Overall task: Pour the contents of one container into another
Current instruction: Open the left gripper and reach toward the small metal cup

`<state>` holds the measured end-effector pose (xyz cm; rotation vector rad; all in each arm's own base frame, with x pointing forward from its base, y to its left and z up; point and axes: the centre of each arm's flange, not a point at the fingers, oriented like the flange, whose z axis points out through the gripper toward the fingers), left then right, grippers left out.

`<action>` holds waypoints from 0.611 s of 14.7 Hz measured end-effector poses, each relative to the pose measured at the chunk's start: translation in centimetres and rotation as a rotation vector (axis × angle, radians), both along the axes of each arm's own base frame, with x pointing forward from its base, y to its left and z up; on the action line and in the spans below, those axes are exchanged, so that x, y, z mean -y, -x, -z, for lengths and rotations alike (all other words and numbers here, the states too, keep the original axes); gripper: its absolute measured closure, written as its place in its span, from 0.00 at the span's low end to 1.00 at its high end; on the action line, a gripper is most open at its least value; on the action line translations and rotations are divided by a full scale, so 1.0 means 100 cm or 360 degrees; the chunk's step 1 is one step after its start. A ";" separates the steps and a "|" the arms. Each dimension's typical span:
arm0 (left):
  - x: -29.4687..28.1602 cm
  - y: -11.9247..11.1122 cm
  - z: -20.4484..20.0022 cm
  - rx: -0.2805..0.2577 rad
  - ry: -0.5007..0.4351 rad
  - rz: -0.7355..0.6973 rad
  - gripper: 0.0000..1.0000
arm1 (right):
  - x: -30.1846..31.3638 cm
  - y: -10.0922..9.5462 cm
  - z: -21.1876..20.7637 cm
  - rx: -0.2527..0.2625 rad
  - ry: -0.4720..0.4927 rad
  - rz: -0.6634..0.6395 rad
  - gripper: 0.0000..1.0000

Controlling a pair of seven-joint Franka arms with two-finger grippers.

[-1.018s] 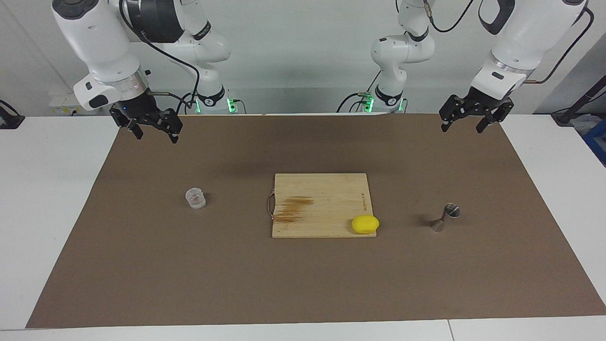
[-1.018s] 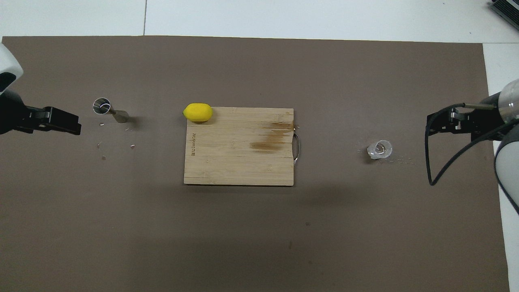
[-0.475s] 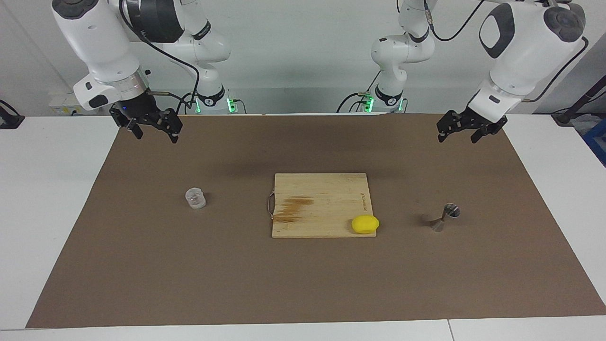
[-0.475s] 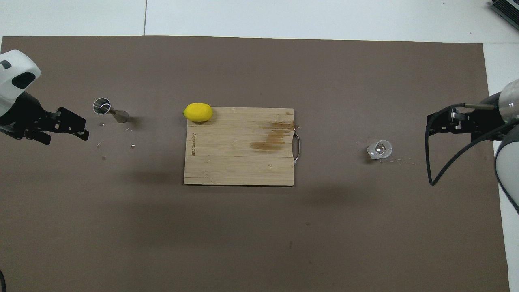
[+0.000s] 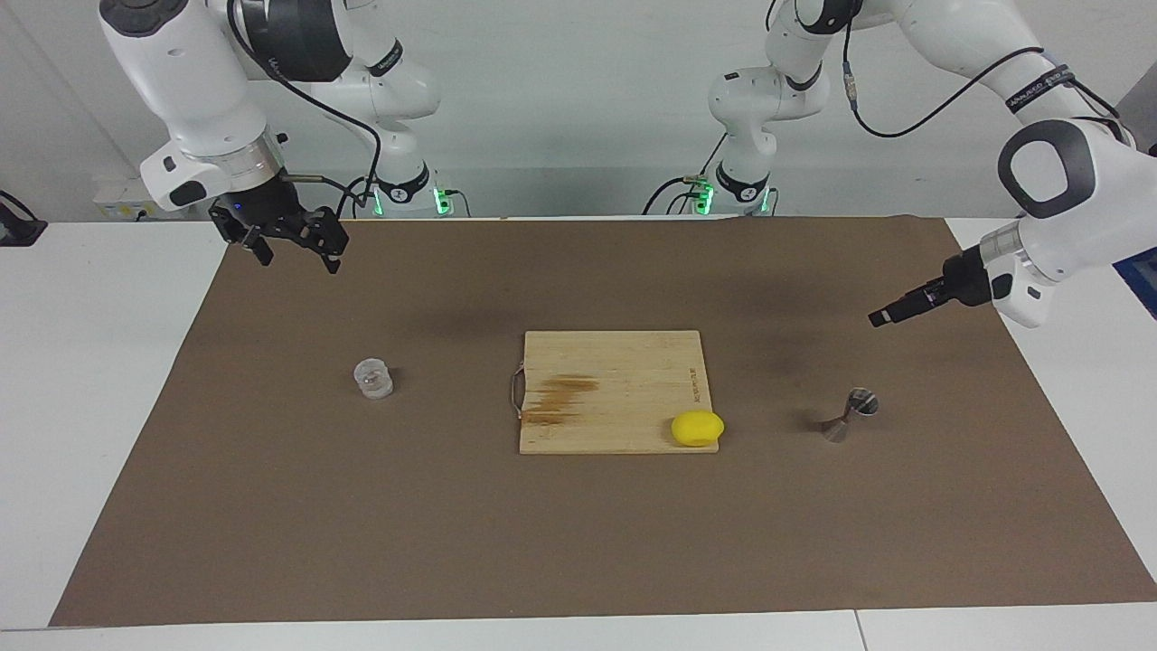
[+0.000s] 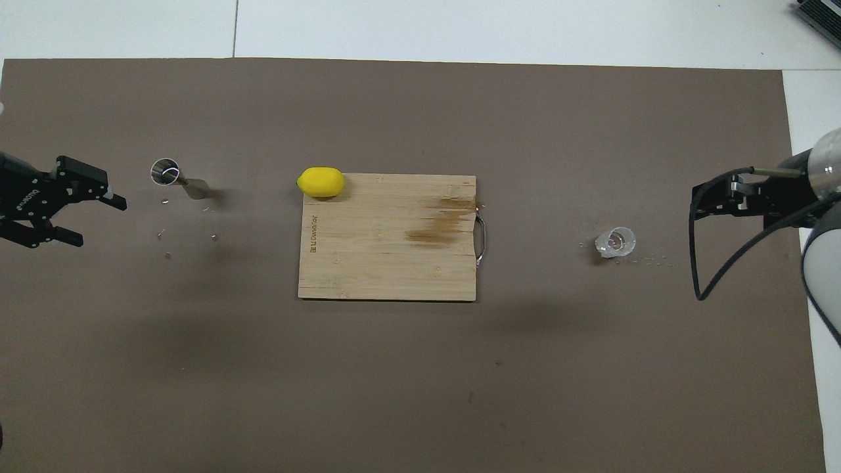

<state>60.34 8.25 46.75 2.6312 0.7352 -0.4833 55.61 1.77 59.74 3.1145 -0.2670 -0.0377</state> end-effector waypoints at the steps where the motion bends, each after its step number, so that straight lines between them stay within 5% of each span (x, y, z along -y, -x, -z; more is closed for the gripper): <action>1: -0.005 -0.001 0.005 -0.0053 0.0036 -0.0125 0.00 | 0.000 0.000 0.000 0.0000 0.0000 0.0000 0.00; 9: -0.043 -0.012 0.066 -0.0504 0.0267 -0.0943 0.00 | 0.000 0.000 0.000 0.0000 0.0000 0.0000 0.00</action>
